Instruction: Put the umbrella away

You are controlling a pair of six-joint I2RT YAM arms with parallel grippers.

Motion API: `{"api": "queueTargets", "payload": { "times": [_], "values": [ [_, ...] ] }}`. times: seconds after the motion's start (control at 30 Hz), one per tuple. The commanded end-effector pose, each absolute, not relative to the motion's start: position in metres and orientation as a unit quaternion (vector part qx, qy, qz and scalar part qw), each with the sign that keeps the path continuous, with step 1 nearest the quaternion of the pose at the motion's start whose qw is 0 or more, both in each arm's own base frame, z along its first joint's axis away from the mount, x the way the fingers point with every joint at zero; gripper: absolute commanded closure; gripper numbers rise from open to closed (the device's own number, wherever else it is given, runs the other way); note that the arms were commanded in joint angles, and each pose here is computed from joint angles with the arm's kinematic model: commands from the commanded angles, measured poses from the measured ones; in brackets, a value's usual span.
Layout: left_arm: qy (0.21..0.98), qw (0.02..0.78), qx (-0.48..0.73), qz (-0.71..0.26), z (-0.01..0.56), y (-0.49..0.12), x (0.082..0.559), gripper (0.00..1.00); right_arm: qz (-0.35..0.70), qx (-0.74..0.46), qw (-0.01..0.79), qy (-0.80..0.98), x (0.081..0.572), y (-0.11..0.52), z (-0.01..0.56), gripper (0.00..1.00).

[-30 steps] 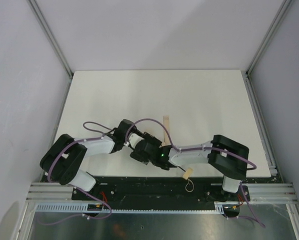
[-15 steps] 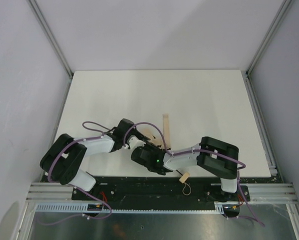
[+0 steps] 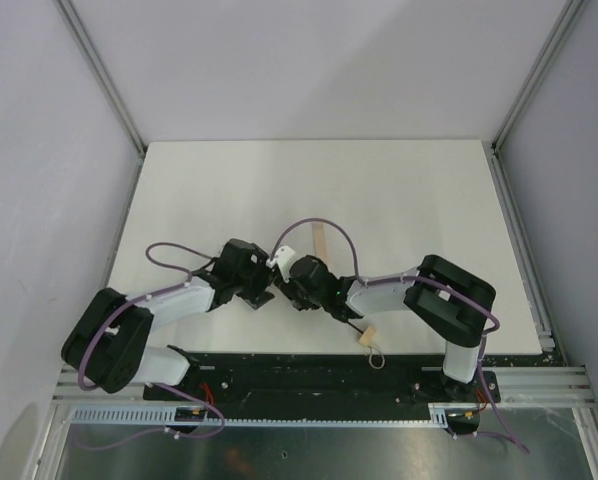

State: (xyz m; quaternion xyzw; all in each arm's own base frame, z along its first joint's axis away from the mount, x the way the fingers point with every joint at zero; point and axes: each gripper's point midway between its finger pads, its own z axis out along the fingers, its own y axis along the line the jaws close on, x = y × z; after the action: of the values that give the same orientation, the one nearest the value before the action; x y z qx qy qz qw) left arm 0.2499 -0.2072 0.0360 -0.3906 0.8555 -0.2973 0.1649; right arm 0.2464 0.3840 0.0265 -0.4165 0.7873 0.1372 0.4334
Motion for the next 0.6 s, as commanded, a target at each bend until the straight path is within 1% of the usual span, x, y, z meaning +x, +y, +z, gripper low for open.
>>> {"api": "queueTargets", "payload": {
  "times": [0.0,0.2,0.37,0.4,0.43,0.57],
  "values": [
    [0.88,0.146,-0.365,-0.267,0.013,-0.205,0.24,0.09,0.247,-0.436,0.3,0.812,0.201,0.375,-0.019,1.0],
    [0.886,0.135,-0.369,-0.248,-0.005,-0.207,0.24,0.09,0.33,-0.416,0.266,0.805,0.192,0.382,-0.01,1.0],
    [0.891,0.159,-0.372,-0.207,-0.021,-0.192,0.241,0.15,0.412,-0.387,0.206,0.799,0.189,0.377,-0.009,1.0],
    [0.891,0.169,-0.372,-0.198,-0.023,-0.187,0.241,0.18,0.427,-0.383,0.196,0.796,0.188,0.376,-0.008,1.0],
    [0.891,0.177,-0.372,-0.19,-0.025,-0.184,0.241,0.23,0.443,-0.38,0.186,0.79,0.187,0.377,-0.006,1.0],
    [0.891,0.196,-0.364,-0.189,-0.025,-0.183,0.244,0.5,0.481,-0.377,0.165,0.774,0.181,0.379,0.002,1.0]
  ]
}}
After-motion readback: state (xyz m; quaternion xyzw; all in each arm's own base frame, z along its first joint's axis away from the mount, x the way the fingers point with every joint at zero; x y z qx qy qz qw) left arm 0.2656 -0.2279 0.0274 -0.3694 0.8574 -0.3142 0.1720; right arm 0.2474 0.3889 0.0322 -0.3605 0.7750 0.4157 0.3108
